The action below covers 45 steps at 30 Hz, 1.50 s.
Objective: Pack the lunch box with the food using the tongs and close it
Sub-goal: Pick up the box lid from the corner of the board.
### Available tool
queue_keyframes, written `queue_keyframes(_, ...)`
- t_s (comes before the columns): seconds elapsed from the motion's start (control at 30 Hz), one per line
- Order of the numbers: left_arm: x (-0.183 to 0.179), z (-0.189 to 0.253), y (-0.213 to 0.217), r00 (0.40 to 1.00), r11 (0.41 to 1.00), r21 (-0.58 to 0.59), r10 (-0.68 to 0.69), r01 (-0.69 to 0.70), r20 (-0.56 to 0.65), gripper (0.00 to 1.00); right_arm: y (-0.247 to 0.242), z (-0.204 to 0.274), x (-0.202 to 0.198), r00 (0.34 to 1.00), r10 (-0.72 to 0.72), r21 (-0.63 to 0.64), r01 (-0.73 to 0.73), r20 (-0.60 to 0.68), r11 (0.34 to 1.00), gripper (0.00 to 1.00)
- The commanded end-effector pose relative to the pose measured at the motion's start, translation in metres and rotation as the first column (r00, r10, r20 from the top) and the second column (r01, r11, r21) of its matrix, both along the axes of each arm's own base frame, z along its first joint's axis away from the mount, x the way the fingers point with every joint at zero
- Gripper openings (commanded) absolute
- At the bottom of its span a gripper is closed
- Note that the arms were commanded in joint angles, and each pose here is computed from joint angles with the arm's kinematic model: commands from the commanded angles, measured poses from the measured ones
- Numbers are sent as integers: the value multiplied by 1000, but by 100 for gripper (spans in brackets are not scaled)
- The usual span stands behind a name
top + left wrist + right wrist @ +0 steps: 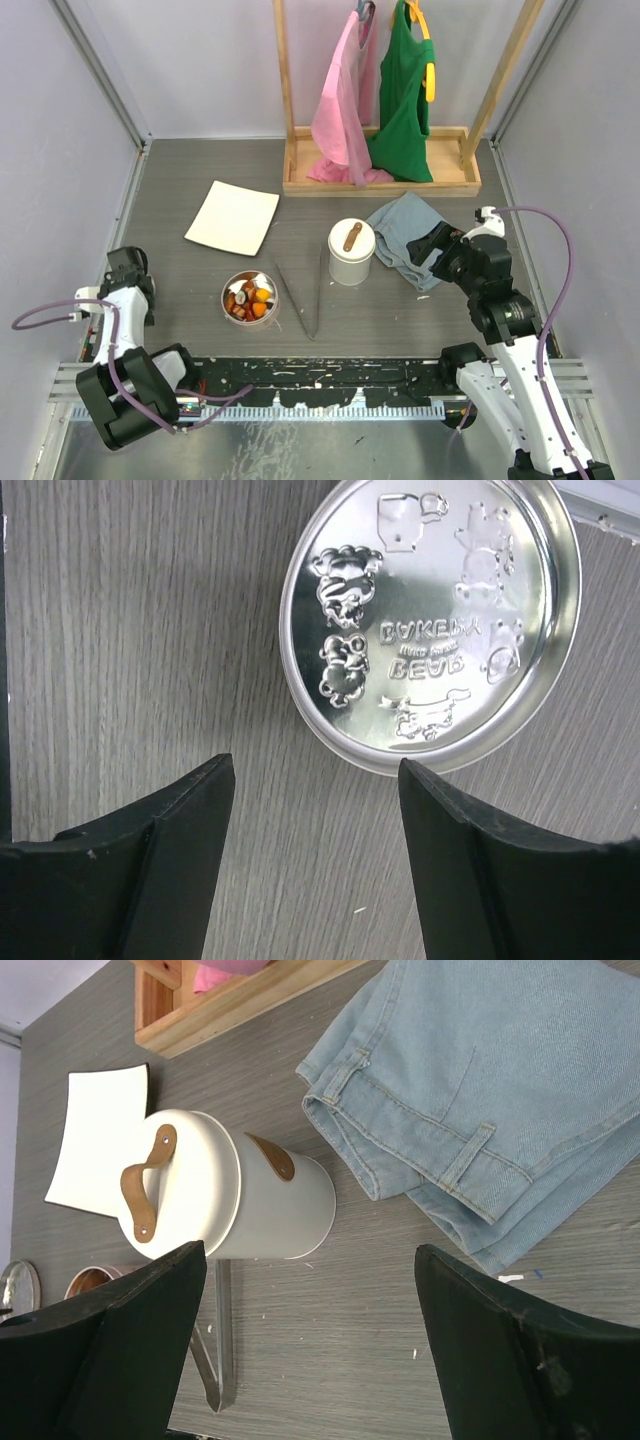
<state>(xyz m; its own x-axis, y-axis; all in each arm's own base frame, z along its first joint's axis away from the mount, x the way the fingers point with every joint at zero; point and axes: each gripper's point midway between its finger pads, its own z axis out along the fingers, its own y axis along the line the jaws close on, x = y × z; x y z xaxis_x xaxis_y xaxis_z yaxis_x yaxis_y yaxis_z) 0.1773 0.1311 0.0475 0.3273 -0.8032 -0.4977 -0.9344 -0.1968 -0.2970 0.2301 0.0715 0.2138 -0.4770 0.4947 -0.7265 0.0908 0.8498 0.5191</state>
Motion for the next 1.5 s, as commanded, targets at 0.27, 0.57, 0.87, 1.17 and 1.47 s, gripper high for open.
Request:
queue_keyframes(0.27, -1, -21, 8, 998, 998, -49, 26, -29, -58, 63, 4, -1, 5, 1000, 5, 18, -5, 2, 1000, 90)
queue_keyframes(0.57, -2, -45, -1, 994, 990, -141, -7, -9, -109, 52, 3, -2, 5, 1000, 7, 15, -7, 1, 1000, 90)
queue_keyframes(0.87, 5, -41, -7, 993, 983, -171, -86, 71, -78, 14, 2, -4, 6, 1000, 1, 11, -1, -7, 1000, 90)
queue_keyframes(1.17, 28, -11, -21, 968, 960, -137, -232, 244, 99, 0, 4, -2, 7, 1000, 4, 18, -4, -9, 1000, 90)
queue_keyframes(1.47, 68, 95, -51, 727, 822, 151, -560, 550, 398, 0, 49, 46, -6, 959, 248, 130, -265, 135, 955, 89)
